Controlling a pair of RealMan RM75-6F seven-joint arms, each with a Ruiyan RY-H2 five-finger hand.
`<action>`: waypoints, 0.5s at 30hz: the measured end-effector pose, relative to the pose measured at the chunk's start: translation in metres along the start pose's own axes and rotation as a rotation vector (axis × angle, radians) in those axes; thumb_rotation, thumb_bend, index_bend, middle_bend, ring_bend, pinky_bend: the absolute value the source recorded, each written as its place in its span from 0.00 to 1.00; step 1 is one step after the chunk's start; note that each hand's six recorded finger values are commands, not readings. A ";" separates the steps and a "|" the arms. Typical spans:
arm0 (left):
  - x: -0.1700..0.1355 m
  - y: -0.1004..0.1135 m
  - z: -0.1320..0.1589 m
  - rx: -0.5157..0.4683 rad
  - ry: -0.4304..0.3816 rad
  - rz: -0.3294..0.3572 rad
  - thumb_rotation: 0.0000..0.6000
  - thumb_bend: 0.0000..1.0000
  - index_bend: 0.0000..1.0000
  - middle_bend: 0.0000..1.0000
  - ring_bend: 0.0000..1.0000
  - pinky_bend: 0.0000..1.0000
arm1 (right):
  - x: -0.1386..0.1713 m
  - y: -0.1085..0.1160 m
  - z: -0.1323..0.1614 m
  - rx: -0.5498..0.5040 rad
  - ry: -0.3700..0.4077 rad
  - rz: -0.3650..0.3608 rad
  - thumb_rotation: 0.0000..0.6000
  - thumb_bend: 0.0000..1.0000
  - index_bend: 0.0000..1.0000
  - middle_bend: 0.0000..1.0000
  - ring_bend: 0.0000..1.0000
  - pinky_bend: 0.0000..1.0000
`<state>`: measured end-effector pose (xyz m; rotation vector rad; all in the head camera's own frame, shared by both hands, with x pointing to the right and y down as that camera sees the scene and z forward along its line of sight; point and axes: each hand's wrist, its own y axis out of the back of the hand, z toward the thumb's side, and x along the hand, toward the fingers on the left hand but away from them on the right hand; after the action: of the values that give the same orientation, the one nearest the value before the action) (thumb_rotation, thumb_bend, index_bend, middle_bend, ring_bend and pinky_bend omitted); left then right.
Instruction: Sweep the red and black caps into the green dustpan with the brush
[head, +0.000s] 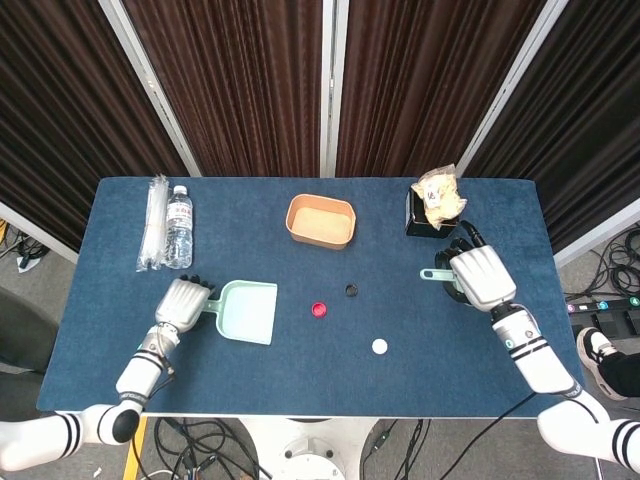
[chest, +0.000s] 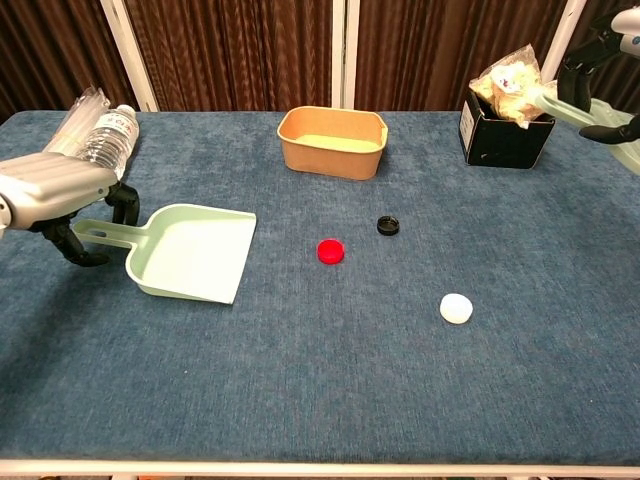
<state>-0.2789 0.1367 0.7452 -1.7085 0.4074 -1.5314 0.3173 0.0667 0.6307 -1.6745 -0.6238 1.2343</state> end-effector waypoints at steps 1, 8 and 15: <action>0.001 -0.001 0.000 -0.004 0.005 0.000 1.00 0.28 0.44 0.45 0.31 0.32 | 0.000 -0.001 0.000 -0.001 0.000 0.001 1.00 0.38 0.70 0.66 0.28 0.06; 0.003 0.003 -0.001 -0.034 0.006 -0.010 1.00 0.30 0.44 0.45 0.31 0.32 | -0.001 -0.004 -0.001 -0.008 -0.004 0.005 1.00 0.38 0.70 0.66 0.28 0.06; 0.007 0.006 0.000 -0.037 -0.003 -0.026 1.00 0.36 0.50 0.51 0.35 0.33 | -0.002 -0.010 -0.002 -0.014 -0.005 0.017 1.00 0.38 0.70 0.66 0.29 0.06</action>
<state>-0.2762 0.1277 0.7452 -1.7506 0.4164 -1.5483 0.3191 0.0685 0.6409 -1.6926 -0.6235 1.2493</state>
